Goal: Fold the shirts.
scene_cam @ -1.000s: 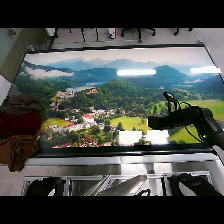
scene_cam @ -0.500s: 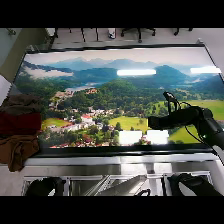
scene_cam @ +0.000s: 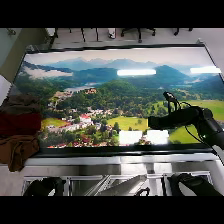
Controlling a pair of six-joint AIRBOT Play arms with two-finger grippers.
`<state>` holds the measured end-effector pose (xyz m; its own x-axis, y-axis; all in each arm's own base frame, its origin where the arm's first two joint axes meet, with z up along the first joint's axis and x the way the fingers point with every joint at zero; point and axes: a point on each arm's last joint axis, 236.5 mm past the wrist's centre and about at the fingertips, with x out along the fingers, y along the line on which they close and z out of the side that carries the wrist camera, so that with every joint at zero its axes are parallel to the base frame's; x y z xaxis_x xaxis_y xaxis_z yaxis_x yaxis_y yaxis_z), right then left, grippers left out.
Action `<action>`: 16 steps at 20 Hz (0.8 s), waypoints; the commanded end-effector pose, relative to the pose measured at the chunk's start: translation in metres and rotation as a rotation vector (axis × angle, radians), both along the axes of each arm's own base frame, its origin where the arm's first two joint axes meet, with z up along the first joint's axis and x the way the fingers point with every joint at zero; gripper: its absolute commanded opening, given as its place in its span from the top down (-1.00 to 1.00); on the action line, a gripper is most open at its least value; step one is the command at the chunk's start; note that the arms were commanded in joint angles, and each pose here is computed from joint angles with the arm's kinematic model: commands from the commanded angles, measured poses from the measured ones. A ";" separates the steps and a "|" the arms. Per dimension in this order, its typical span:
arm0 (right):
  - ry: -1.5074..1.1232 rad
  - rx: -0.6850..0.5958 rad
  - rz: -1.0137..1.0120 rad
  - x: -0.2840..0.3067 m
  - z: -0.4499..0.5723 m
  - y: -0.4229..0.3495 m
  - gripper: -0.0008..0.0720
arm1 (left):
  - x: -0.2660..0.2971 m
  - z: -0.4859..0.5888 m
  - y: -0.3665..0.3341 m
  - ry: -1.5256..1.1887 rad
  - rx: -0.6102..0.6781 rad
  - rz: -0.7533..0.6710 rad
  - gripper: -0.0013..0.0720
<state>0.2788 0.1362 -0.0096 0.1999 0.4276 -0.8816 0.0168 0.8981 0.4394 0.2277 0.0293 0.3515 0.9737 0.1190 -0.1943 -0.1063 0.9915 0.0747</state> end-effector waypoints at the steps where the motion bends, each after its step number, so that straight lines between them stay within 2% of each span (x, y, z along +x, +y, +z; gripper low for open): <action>1: 0.000 0.000 0.000 0.000 0.000 0.000 0.92 | 0.067 -0.012 0.070 0.220 0.457 0.466 0.91; 3: 0.000 0.000 0.000 0.000 0.000 0.000 0.92 | 0.128 -0.055 0.070 0.387 0.548 0.480 0.89; 5: -0.005 0.000 -0.002 0.001 0.000 0.000 0.92 | 0.175 -0.117 0.074 0.566 0.491 0.459 0.90; 8: -0.003 -0.001 -0.002 0.001 0.000 0.000 0.92 | 0.234 -0.209 0.058 0.750 0.345 0.259 0.90; 11: -0.002 0.000 -0.002 0.001 0.000 0.000 0.92 | 0.263 -0.259 0.067 0.813 0.204 0.211 0.89; 16: -0.002 -0.001 -0.002 0.001 0.000 0.000 0.92 | 0.272 -0.319 0.120 0.975 0.175 0.302 0.90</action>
<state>0.2799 0.1359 -0.0096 0.2045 0.4264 -0.8811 0.0166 0.8985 0.4386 0.4920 0.1289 0.0720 0.4059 0.4570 -0.7914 -0.1558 0.8879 0.4328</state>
